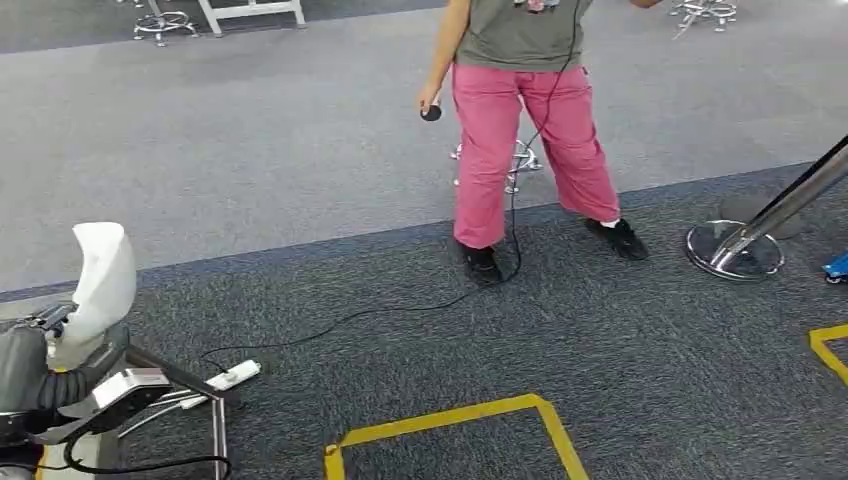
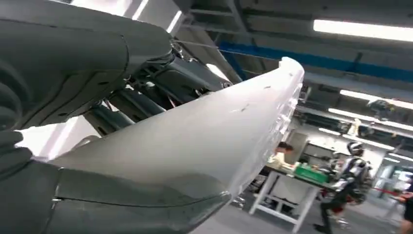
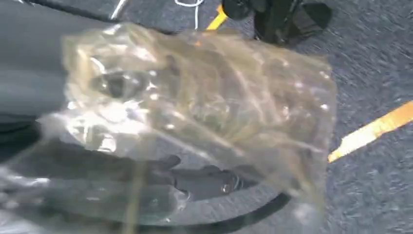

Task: Take the parts from the cabinet and place them on the table.

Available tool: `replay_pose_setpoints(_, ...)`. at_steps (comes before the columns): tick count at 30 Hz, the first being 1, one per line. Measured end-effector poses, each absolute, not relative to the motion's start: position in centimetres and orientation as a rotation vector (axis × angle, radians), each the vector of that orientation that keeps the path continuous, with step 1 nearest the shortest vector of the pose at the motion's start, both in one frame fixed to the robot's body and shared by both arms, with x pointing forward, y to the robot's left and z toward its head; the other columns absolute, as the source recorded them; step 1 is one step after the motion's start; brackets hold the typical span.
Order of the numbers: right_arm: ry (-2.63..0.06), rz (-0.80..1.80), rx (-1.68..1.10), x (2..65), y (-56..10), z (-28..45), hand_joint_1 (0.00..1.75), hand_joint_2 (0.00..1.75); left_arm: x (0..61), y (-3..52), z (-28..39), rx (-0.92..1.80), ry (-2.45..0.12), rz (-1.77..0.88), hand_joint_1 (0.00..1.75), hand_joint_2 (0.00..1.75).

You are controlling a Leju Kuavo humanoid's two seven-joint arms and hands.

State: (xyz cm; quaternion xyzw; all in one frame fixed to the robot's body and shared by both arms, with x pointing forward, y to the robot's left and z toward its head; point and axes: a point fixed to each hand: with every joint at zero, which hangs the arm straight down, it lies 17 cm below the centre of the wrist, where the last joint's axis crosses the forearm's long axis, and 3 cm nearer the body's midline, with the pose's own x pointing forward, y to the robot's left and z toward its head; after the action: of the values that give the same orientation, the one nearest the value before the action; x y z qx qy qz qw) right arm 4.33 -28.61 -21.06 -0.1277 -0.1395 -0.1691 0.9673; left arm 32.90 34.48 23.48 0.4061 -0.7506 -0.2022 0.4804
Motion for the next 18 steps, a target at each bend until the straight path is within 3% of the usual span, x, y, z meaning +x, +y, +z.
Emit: replay_pose_setpoints(18, -0.291, -0.336, -0.253, 4.59, -28.26, -20.73, 0.0, 0.0, 33.38, 33.93, 23.5, 0.979, -1.842, -0.496, 1.75, 1.75)
